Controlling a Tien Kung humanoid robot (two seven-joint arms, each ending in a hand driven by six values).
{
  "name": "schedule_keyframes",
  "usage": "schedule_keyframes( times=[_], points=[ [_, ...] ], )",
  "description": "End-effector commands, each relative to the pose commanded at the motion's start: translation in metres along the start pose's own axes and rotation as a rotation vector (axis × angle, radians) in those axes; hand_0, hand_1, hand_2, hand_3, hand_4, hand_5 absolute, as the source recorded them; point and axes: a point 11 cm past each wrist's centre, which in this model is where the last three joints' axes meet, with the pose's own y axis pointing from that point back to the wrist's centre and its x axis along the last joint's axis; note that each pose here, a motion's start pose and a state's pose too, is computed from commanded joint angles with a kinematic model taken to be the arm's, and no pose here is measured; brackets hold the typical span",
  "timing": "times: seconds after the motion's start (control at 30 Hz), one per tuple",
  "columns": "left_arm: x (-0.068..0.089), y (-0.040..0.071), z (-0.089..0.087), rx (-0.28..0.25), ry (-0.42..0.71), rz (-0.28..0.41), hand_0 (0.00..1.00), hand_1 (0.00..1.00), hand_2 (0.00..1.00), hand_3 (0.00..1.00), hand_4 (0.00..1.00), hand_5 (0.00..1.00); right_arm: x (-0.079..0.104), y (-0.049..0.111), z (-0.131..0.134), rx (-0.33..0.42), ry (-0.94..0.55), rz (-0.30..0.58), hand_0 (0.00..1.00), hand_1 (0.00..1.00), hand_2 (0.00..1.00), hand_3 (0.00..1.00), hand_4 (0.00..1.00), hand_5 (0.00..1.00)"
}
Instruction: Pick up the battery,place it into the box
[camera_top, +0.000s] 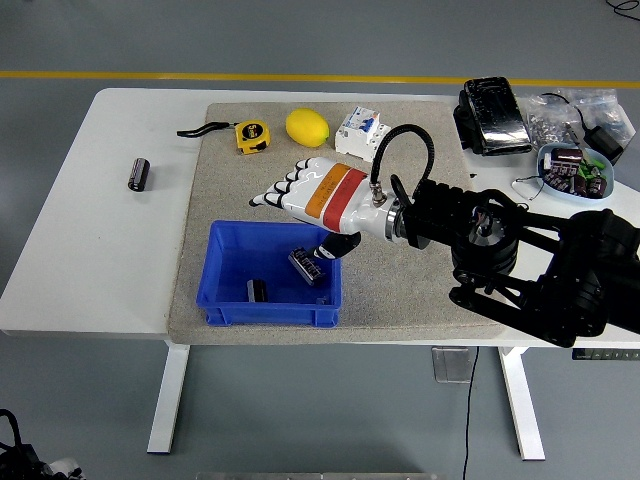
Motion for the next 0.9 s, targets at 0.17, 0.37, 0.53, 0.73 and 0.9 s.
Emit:
schedule_keyframes(
  times=[0.17, 0.37, 0.53, 0.73, 0.9],
  points=[
    [0.000, 0.000, 0.000, -0.002, 0.006, 0.002, 0.754, 0.755, 0.794, 0.638, 0.665, 0.540, 0.005, 0.008, 0.018, -0.050, -0.008, 0.017, 0.723, 0.730, 0.827, 0.910, 0.914, 0.200],
    [-0.001, 0.000, -0.001, -0.002, 0.011, 0.001, 0.755, 0.756, 0.794, 0.637, 0.667, 0.542, 0.007, 0.024, 0.056, -0.176, -0.135, 0.081, 0.710, 0.724, 0.821, 0.899, 0.938, 0.222],
    [-0.004, -0.001, -0.002, 0.000, 0.009, -0.003, 0.755, 0.756, 0.794, 0.637, 0.667, 0.542, -0.013, 0.050, 0.089, -0.306, -0.331, 0.205, 0.710, 0.724, 0.821, 0.899, 0.938, 0.222],
    [-0.007, -0.001, -0.002, -0.002, 0.008, -0.006, 0.754, 0.755, 0.795, 0.637, 0.666, 0.541, -0.038, 0.077, 0.084, -0.275, -0.593, 0.301, 0.699, 0.727, 0.781, 0.841, 0.998, 0.527],
    [-0.006, -0.001, 0.001, -0.007, 0.003, -0.003, 0.754, 0.755, 0.795, 0.638, 0.667, 0.540, -0.056, 0.104, 0.072, -0.254, -0.857, 0.368, 0.745, 0.752, 0.792, 0.838, 0.998, 0.652]
  ],
)
